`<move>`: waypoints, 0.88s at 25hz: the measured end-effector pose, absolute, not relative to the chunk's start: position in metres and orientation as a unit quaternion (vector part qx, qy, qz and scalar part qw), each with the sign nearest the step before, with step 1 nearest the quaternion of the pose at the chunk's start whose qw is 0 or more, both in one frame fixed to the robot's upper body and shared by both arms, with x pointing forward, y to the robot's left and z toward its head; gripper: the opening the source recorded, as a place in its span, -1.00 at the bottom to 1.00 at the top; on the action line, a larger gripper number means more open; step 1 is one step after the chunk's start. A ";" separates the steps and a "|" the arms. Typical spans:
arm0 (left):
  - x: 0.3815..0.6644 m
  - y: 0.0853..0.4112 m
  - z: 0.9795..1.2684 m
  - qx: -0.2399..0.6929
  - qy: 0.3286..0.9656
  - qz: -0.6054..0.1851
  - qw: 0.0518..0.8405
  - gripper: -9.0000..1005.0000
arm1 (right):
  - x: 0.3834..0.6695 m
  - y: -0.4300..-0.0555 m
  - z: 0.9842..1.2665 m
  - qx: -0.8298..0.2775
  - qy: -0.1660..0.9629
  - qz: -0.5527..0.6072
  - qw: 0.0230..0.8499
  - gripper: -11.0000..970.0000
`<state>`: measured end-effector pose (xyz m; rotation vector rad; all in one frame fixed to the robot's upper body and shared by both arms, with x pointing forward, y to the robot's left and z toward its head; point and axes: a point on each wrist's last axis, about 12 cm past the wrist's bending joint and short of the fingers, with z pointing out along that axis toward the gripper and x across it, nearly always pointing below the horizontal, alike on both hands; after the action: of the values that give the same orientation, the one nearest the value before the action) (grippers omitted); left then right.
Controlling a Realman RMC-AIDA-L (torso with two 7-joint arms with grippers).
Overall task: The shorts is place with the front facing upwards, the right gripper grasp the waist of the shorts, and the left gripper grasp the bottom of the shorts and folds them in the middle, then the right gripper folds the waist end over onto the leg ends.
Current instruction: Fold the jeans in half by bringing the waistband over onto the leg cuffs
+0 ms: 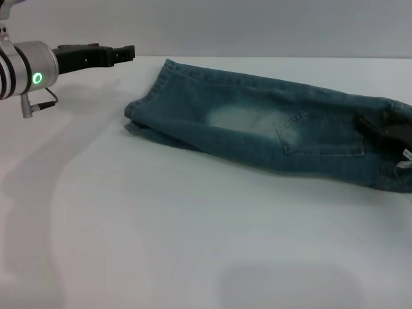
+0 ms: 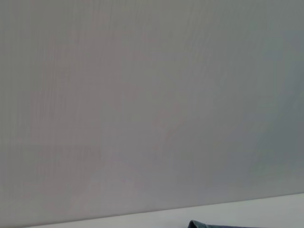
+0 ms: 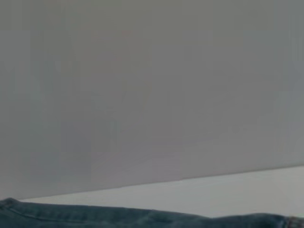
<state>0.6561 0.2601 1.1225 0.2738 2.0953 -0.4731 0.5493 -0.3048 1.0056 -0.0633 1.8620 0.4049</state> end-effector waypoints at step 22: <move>0.654 0.261 1.118 0.113 0.857 -0.193 0.465 0.69 | 0.546 -0.314 1.006 0.007 0.791 0.169 0.588 0.39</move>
<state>0.6537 0.2609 1.1180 0.2783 2.1049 -0.4734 0.5458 -0.3138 1.0057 0.0170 1.8415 0.3938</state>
